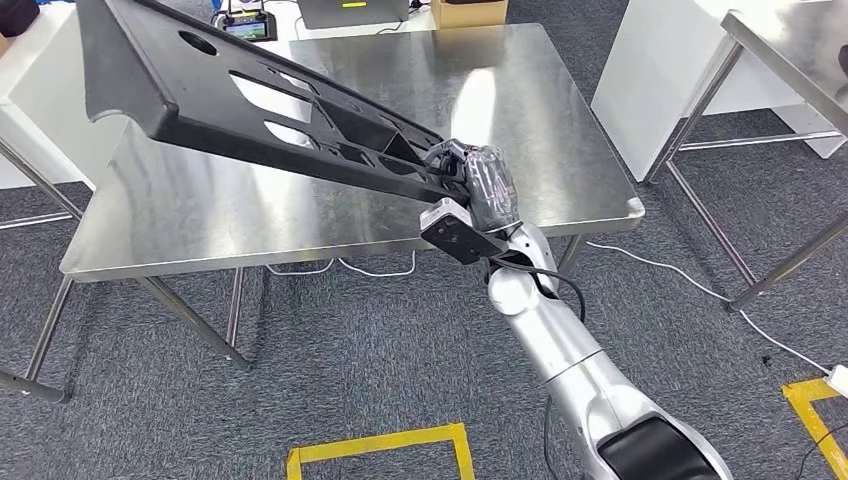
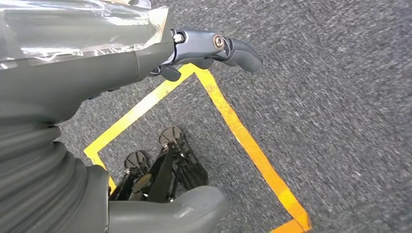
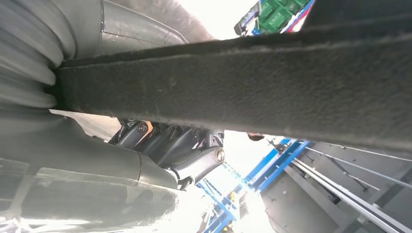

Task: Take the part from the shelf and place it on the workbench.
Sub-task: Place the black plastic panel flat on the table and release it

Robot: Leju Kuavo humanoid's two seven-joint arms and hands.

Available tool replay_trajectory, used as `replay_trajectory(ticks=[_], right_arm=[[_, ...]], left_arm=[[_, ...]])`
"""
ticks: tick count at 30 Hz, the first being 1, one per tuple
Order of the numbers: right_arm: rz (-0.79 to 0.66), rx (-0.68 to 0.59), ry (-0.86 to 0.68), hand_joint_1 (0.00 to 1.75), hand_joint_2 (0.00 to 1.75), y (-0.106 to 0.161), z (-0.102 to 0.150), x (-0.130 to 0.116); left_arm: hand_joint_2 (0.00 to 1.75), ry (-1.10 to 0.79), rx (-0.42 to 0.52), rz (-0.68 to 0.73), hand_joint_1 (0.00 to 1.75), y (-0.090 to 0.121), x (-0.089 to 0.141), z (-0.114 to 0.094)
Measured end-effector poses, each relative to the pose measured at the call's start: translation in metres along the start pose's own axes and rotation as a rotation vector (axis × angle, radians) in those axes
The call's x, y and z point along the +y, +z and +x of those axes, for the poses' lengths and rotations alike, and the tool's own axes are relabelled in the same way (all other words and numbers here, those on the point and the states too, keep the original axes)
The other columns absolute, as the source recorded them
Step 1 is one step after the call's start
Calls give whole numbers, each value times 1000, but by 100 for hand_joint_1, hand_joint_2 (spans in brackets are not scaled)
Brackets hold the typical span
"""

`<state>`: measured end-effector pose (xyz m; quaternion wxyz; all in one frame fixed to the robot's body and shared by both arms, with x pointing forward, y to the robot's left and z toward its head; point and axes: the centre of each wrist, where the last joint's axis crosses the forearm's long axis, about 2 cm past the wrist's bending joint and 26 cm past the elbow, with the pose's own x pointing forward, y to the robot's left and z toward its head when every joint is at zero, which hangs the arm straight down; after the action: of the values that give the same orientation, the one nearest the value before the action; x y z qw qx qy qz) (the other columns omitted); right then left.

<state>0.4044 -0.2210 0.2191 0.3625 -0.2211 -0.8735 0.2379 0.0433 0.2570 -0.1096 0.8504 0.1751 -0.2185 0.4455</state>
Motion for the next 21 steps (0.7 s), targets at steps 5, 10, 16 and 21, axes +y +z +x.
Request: replay_trajectory(ticks=[5,10,16,21], right_arm=[[-7,37,37,175,175,15,-13,-5],[-14,85,56,175,175,35,-25,-11],[-17,109,65,175,175,43,-32,-16],[-4,137,63,175,175,51,-35,-18]], left_arm=[[175,-1,-8,-12,0,0,0,0],[175,-10,-1,-4,0,0,1,0],[175,-13,-1,0,0,-1,2,1],[175,-33,42,17,0,-1,2,1]])
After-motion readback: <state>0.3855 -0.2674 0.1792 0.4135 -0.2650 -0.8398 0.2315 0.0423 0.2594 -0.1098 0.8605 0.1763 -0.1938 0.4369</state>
